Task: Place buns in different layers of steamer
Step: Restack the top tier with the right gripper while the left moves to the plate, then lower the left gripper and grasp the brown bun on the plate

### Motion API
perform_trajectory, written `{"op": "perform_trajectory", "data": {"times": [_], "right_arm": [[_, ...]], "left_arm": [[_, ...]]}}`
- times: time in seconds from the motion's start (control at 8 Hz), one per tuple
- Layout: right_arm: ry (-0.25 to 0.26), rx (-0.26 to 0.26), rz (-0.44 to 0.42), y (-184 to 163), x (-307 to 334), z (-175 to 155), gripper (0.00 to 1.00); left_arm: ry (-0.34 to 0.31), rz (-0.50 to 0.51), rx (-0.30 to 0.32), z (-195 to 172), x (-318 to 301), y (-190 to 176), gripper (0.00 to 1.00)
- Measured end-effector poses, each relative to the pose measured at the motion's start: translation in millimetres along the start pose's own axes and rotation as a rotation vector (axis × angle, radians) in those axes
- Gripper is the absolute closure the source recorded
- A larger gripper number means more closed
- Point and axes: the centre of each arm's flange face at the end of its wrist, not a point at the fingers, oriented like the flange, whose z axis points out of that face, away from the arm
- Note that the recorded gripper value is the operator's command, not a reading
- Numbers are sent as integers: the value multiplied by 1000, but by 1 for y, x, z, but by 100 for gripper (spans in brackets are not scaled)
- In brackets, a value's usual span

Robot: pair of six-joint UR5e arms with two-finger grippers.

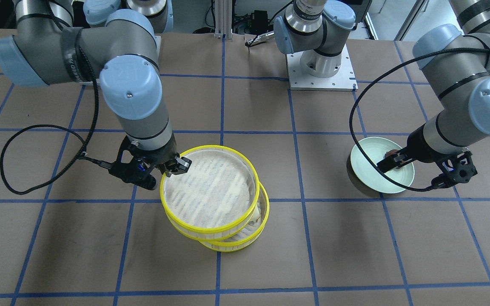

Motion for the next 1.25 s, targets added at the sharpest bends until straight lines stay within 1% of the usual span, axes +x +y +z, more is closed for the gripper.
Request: {"op": "perform_trajectory", "data": {"times": [0.12,0.38,0.62,0.75,0.88,1.0,1.25], "right_arm": [[1,2,8,7,-15,8,88],[6,1,-3,12,-31,22,88],[13,-3,-47,11,-35,29,88],[16,-7,-55,10,-36,32,88],[23,-15,-59,9,-37,39,88],[28,-23,-62,7,-38,46,87],[25,-21,-65,4,-41,51,86]], "left_arm": [[-4,-5,-27,13,-21,-3,0],[-38,-9,-71,37,-50,-8,1],[-50,-8,-109,62,-57,-10,2],[-52,-8,-121,76,-57,-11,4],[-55,-8,-131,90,-57,-13,7],[-61,-6,-143,103,-56,-17,7],[-92,1,-174,129,-56,-20,10]]}}
